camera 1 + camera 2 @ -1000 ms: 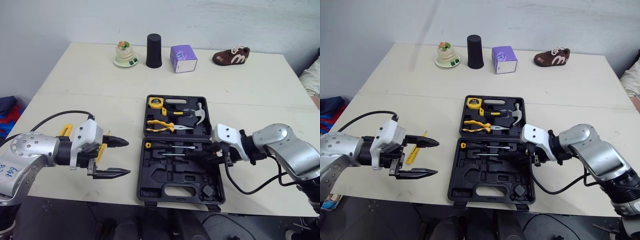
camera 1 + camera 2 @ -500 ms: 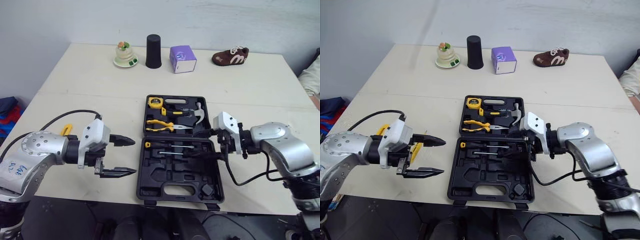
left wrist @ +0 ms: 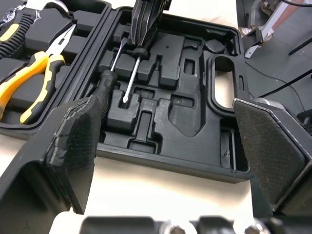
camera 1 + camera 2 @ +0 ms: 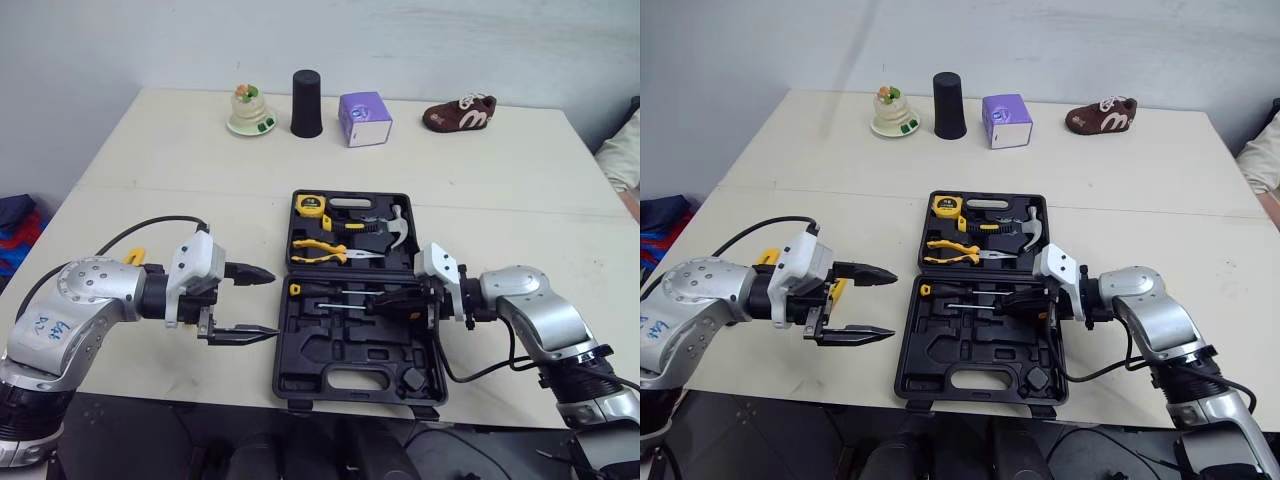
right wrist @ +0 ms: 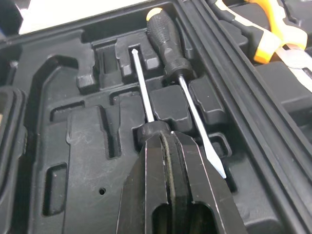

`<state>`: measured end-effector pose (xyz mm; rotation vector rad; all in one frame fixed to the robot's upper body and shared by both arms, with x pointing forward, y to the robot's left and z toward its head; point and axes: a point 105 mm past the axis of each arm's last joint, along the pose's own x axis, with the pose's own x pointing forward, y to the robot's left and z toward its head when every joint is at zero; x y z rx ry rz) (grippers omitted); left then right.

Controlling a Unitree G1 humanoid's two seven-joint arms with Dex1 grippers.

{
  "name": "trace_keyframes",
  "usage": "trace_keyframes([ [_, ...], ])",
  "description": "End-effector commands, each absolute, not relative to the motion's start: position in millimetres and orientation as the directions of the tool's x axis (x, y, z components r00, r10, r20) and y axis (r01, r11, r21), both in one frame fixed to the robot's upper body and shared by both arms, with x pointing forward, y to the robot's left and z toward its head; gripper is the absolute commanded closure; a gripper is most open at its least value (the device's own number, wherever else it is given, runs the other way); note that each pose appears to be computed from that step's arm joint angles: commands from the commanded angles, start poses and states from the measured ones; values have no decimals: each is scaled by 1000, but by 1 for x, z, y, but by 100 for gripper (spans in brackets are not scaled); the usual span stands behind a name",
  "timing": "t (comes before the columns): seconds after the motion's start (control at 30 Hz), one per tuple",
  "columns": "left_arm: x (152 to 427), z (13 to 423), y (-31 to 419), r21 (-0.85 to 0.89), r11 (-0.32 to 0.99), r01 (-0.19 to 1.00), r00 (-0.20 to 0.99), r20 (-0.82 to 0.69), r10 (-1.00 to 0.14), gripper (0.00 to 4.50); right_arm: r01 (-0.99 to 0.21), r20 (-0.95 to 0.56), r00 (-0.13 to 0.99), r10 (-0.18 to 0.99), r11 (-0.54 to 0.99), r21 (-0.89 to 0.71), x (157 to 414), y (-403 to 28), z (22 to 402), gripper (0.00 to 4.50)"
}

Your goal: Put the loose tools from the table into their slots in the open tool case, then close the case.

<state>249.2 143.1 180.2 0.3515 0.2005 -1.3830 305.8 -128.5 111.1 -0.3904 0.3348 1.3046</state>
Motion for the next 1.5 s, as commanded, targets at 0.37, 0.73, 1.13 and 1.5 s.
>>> trace_keyframes([
  [0.37, 246, 176, 142, 144, 110, 983, 154, -344, -926, 0, -970, -527, 222, 820, 238, -39, 283, -142, 85, 447],
  [0.73, 251, 180, 130, 169, 56, 984, 111, -337, -935, 0, -958, -737, 209, 643, 286, -22, 279, -151, 30, 447],
  [1.13, 255, 178, 134, 169, 87, 982, 139, -331, -933, 0, -937, -354, 348, 868, 314, -151, 298, -126, 116, 447],
  [1.5, 221, 158, 252, -26, 747, 664, 728, -204, -654, 0, -731, -295, 674, 678, 671, -127, 263, -258, 178, 249],
])
